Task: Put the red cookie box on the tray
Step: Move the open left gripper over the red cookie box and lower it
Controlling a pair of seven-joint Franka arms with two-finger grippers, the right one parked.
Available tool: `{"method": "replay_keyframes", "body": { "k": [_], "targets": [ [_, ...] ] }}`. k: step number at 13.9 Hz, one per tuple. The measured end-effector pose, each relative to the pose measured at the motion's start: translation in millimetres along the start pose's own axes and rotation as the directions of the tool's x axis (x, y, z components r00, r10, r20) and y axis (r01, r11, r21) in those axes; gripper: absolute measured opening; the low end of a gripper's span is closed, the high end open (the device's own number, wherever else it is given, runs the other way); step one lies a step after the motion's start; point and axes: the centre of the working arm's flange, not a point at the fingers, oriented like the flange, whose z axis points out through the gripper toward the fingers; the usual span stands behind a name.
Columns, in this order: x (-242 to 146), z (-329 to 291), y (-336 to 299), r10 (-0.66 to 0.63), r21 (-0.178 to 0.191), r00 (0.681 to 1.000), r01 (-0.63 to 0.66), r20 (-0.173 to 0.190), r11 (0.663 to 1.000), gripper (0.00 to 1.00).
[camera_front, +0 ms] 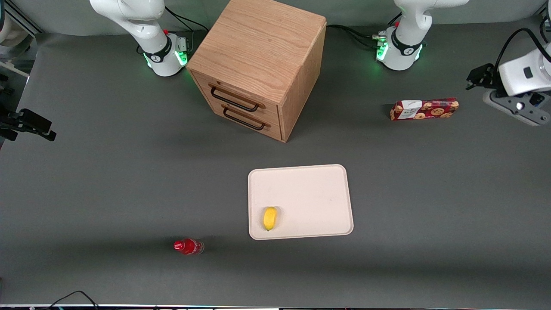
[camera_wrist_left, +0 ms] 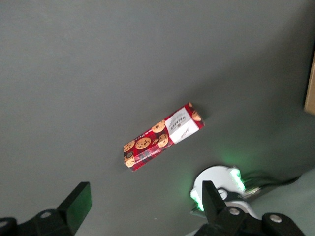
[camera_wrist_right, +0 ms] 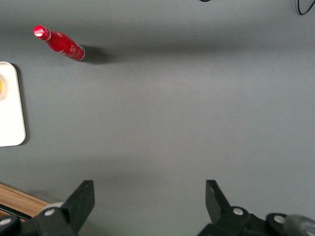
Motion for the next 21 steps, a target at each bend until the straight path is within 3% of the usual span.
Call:
{"method": "replay_keyframes", "body": {
  "k": [6,10,15,19,21],
  "targets": [
    [-55,109,15,0.271,0.038,0.961,-0.27,-0.044,0.962,1.0],
    [-70,181,21,0.453,0.105,0.889,-0.445,-0.072,0.889,1.0],
    [-91,247,7,0.572,0.178,0.815,-0.551,-0.095,0.815,1.0],
    [-85,277,7,0.605,0.187,0.791,-0.583,-0.092,0.791,1.0],
    [-81,293,1,0.612,0.173,0.786,-0.593,-0.09,0.787,1.0]
  ]
}}
